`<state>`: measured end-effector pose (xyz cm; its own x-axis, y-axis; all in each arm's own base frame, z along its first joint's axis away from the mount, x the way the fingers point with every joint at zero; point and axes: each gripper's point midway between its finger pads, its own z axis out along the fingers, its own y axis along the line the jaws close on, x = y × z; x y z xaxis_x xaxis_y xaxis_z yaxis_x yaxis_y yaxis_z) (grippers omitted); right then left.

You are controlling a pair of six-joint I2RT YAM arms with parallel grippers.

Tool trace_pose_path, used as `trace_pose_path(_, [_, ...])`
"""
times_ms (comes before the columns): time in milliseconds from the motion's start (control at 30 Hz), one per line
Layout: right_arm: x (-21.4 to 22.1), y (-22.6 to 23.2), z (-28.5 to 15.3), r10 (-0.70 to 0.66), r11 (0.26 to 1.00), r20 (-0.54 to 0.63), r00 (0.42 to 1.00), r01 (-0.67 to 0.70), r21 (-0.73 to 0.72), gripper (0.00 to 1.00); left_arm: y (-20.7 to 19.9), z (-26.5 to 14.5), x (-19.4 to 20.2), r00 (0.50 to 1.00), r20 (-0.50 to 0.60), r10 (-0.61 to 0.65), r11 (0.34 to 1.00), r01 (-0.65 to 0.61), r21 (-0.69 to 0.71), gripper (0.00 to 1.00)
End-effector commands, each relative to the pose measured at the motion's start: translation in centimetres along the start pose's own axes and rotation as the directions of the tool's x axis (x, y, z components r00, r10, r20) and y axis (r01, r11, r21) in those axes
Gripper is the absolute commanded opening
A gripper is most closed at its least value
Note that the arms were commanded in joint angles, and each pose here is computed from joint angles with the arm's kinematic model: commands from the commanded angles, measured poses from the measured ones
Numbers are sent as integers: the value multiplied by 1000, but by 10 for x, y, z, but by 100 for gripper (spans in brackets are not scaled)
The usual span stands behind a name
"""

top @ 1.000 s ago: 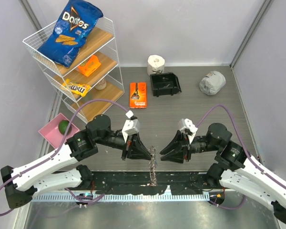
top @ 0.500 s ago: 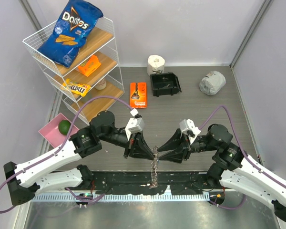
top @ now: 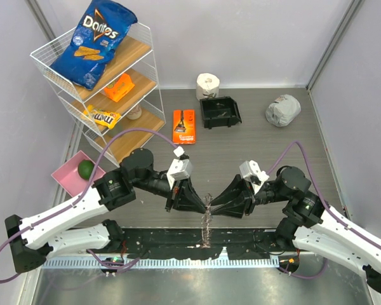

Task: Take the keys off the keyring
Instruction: Remove the key from the keyring.

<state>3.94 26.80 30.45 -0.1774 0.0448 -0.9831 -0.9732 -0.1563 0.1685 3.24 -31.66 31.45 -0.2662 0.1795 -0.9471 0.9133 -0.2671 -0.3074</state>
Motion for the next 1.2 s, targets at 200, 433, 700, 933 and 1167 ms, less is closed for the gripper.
trace_pose_path(200, [-9, 3, 0, -18, 1000, 17, 1000, 18, 7, 33, -18, -9, -36, 986, 87, 141, 990, -143, 12, 0])
trace_pose_path(433, [-4, 0, -13, -32, 996, -14, 999, 33, 81, 45, -21, -11, -36, 985, 88, 150, 988, -152, 13, 0])
trace_pose_path(700, [-12, 11, -6, -22, 1000, 20, 1000, 22, -3, 41, -19, -9, -36, 985, 83, 153, 988, -155, 18, 0])
trace_pose_path(933, [-21, 13, 3, -24, 999, 37, 999, 26, -35, 40, -18, -9, -35, 984, 80, 161, 987, -162, 11, 0])
trace_pose_path(1167, [-28, 18, 11, -29, 997, 45, 999, 32, -63, 39, -17, -9, -33, 984, 76, 161, 987, -162, 7, 0])
